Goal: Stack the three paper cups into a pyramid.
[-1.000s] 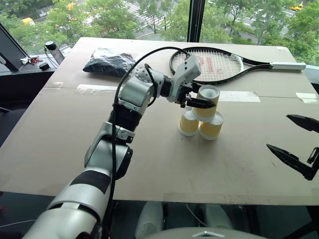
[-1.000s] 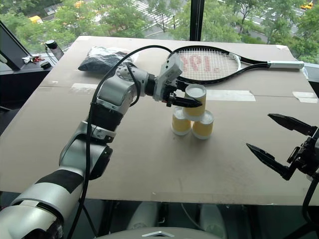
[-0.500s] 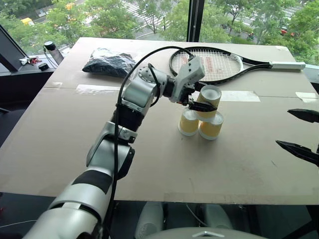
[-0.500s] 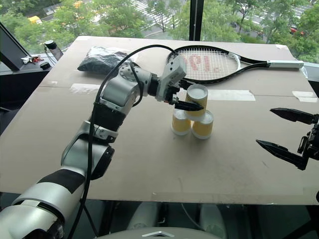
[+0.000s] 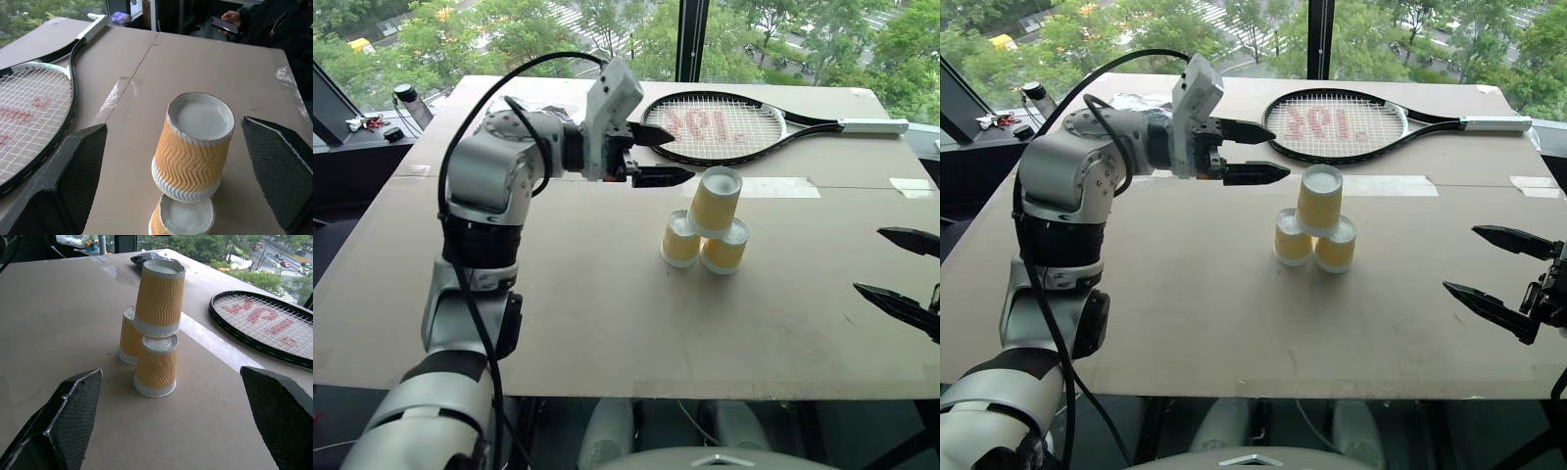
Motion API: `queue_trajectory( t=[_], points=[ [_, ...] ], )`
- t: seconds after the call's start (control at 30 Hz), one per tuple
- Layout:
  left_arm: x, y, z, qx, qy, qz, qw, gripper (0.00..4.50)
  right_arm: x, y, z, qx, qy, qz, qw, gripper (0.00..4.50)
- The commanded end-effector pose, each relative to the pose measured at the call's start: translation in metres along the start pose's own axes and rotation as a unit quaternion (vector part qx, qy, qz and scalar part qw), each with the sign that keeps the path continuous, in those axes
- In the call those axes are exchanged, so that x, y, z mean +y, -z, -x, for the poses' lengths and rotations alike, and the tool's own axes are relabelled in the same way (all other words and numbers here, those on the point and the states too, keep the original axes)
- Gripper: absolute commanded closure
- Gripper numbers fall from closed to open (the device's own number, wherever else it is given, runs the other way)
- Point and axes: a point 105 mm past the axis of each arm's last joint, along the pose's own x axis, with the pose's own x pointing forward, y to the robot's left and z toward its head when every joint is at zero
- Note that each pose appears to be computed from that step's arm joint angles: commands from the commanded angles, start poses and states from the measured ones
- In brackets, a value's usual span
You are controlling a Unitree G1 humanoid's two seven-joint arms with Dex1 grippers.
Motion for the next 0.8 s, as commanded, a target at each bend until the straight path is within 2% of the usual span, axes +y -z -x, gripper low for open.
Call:
queue_trajectory(
  t=[0.03, 0.13, 0.27, 0.4, 0.57, 0.8],
  points=[
    [-0.003, 0.006, 0.022, -0.064, -0.066, 0.010, 0.996, 0.01, -0.005, 0.000, 0.007, -0.003, 0.014, 0.006, 1.000, 0.00],
    [-0.012, 0.031, 0.032, -0.066, -0.097, 0.009, 0.993, 0.01, -0.008, 0.001, 0.010, -0.001, 0.017, 0.001, 1.000, 0.00],
    [-0.029, 0.074, 0.055, -0.078, -0.142, 0.047, 0.986, 0.01, -0.012, 0.005, 0.016, 0.004, 0.027, -0.010, 1.000, 0.00],
    [-0.029, 0.096, 0.071, -0.085, -0.182, 0.048, 0.978, 0.01, -0.016, 0.004, 0.016, 0.002, 0.028, -0.013, 1.000, 0.00],
    [-0.029, 0.088, 0.070, -0.131, -0.185, 0.038, 0.973, 0.01, -0.016, -0.006, 0.008, -0.025, 0.018, -0.011, 0.999, 0.00],
    [-0.033, 0.083, 0.072, -0.150, -0.161, 0.047, 0.974, 0.01, -0.013, -0.024, 0.004, -0.065, 0.019, -0.005, 0.998, 0.00]
  ],
)
